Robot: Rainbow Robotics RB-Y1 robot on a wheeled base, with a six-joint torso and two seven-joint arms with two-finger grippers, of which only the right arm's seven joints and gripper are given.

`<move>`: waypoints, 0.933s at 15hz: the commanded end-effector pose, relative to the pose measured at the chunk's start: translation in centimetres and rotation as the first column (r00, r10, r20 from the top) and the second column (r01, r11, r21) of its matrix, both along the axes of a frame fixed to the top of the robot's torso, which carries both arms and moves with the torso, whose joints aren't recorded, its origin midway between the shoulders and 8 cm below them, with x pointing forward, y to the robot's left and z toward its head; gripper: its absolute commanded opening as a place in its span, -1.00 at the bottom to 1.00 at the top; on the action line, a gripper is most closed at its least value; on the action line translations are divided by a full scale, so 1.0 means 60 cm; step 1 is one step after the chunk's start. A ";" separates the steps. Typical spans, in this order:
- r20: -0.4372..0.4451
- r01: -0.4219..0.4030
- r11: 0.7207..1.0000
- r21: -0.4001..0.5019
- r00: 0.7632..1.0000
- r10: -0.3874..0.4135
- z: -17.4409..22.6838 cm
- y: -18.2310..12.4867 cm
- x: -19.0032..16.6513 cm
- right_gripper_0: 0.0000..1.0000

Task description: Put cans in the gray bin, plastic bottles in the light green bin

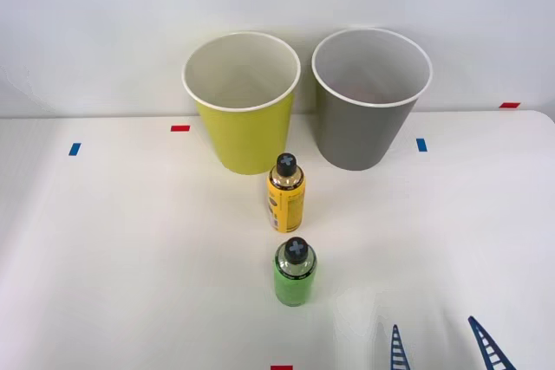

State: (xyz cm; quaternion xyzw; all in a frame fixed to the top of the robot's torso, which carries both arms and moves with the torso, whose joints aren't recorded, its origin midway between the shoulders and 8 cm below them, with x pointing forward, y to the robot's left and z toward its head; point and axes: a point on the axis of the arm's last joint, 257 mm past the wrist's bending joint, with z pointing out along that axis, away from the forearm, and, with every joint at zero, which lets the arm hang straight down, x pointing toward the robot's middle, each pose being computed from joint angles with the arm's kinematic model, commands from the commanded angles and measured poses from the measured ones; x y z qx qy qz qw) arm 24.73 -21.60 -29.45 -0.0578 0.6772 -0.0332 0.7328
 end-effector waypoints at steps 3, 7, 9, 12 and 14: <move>-0.015 0.023 1.000 0.003 1.000 -0.022 -0.006 -0.010 -0.012 1.00; -0.015 0.023 1.000 0.003 1.000 -0.022 -0.006 -0.010 -0.012 1.00; -0.015 0.023 1.000 0.003 1.000 -0.022 -0.006 -0.010 -0.012 1.00; -0.015 0.023 1.000 0.003 1.000 -0.022 -0.006 -0.010 -0.012 1.00; -0.015 0.023 1.000 0.003 1.000 -0.022 -0.006 -0.010 -0.012 1.00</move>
